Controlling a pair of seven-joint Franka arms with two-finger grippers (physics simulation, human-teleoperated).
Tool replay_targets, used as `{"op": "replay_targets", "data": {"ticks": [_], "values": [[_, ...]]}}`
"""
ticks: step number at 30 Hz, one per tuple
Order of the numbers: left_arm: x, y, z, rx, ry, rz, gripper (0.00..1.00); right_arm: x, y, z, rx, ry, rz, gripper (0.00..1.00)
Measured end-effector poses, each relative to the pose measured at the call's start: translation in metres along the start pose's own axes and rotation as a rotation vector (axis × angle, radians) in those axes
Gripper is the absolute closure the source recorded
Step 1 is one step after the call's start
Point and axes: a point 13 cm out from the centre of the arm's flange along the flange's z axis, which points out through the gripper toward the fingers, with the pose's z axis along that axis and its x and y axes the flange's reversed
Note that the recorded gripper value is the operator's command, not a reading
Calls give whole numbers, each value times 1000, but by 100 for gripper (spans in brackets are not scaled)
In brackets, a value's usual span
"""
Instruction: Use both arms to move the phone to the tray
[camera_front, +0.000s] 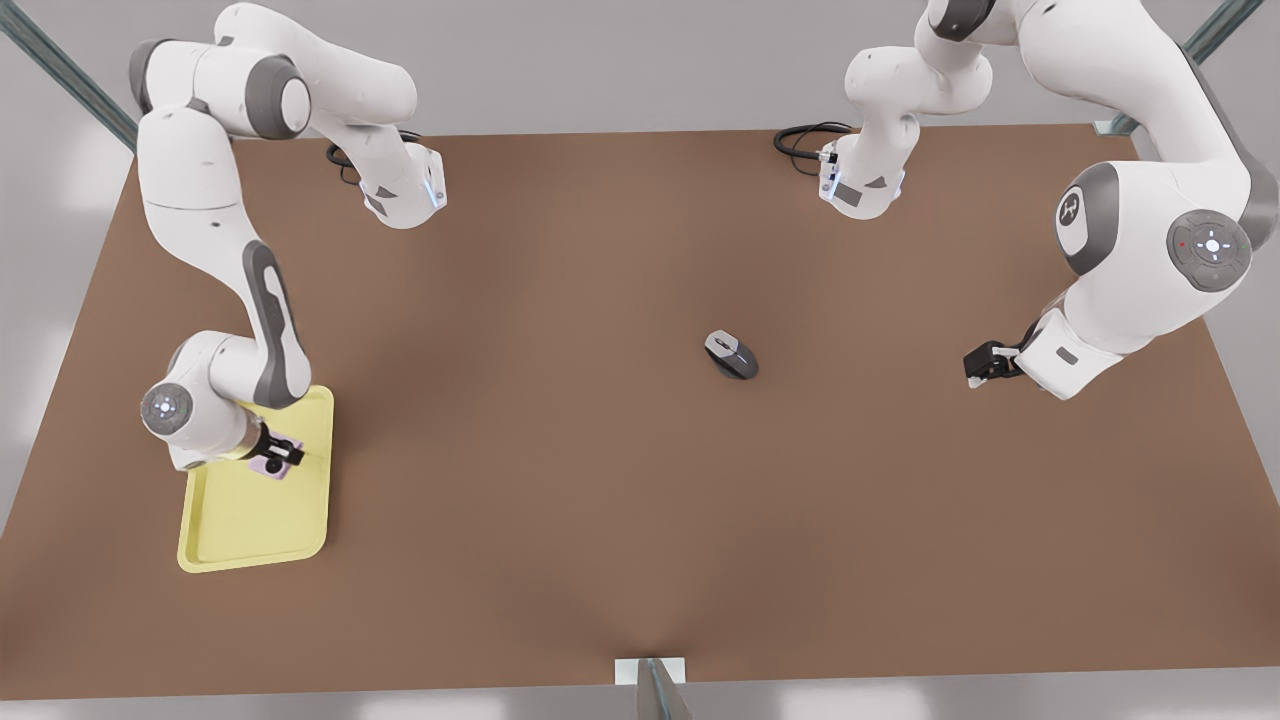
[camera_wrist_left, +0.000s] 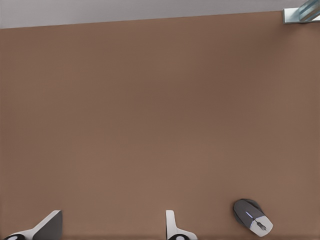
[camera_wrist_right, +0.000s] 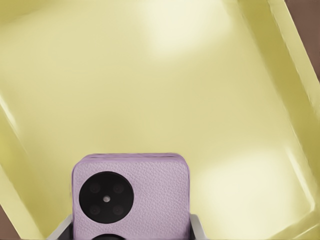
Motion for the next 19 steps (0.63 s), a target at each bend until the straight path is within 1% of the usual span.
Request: {"op": "replay_targets", "data": {"ticks": [4, 6, 10, 12, 13, 15, 19], "values": [[0, 0, 0, 0, 2, 0, 0, -5, 0, -2, -4, -16, -105, 0], [1, 0, 0, -1, 2, -1, 0, -13, 2, -26, -12, -51, -150, 0], [1, 1, -1, -3, 0, -1, 0, -41, 28, -181, -42, -217, -252, 0], [1, 0, -1, -4, 0, 0, 0, -44, 39, -263, -54, -260, -286, 0], [1, 0, -2, -4, -1, 0, 0, -35, 43, -298, -61, -265, -301, 0], [1, -1, -2, -5, -1, 2, 0, -6, 60, -335, -63, -237, -346, 0], [0, -4, -2, -8, -3, 9, 0, 27, 61, -341, -39, -133, -385, 0]]}}
